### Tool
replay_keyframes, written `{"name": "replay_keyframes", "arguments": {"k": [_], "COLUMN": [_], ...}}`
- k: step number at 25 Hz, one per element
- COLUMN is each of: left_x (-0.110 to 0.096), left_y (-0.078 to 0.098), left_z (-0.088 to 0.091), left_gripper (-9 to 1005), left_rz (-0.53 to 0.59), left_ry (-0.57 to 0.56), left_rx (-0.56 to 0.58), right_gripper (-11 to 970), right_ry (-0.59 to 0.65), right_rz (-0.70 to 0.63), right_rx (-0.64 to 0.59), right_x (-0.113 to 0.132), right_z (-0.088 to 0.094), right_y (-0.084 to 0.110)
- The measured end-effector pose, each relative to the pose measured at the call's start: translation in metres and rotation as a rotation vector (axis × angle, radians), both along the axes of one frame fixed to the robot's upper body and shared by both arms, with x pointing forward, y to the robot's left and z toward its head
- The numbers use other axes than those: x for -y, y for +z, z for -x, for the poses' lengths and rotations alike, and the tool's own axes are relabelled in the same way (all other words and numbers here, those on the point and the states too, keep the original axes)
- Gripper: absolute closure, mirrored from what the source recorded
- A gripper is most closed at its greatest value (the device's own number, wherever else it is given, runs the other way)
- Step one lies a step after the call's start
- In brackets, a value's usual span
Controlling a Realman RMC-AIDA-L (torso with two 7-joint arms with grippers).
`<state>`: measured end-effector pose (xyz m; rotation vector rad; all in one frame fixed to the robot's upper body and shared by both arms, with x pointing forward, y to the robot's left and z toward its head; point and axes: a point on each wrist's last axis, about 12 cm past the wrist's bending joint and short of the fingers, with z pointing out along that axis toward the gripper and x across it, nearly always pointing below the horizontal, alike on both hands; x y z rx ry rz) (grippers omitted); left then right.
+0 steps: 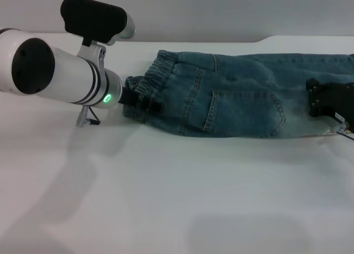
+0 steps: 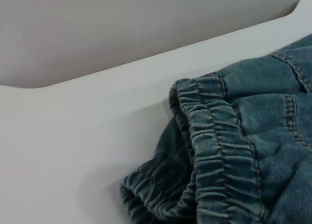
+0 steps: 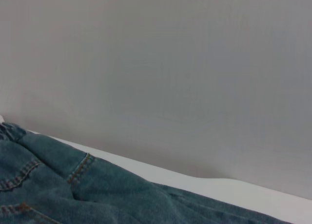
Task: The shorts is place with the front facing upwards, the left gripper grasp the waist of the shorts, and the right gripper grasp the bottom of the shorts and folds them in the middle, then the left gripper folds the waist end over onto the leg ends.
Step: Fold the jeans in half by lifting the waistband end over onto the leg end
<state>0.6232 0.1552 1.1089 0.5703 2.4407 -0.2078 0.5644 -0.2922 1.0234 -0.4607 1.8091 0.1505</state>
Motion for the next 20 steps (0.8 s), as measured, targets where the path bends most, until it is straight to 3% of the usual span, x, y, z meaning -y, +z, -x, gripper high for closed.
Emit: {"name": "replay_keyframes", "arguments": {"k": [16,20], "left_x": [0.0000,-0.0028], "left_y": [-0.0052,-0.0084], "left_z": [0.0018,0.0049], "left_gripper": [150,247], "left_rz": [0.012,0.022], "left_ry": [-0.006,-0.011], "left_rx": [-0.005,0.023], "right_gripper": [960,960], "right_ry": [-0.001,0.000], "right_rz": [-0.009,-0.012], "right_rx": [0.009,0.012], "right_x": [0.0019,0.0024], "right_z": [0.0026,0.0033], "right_y": [0.0003,0.0006]}}
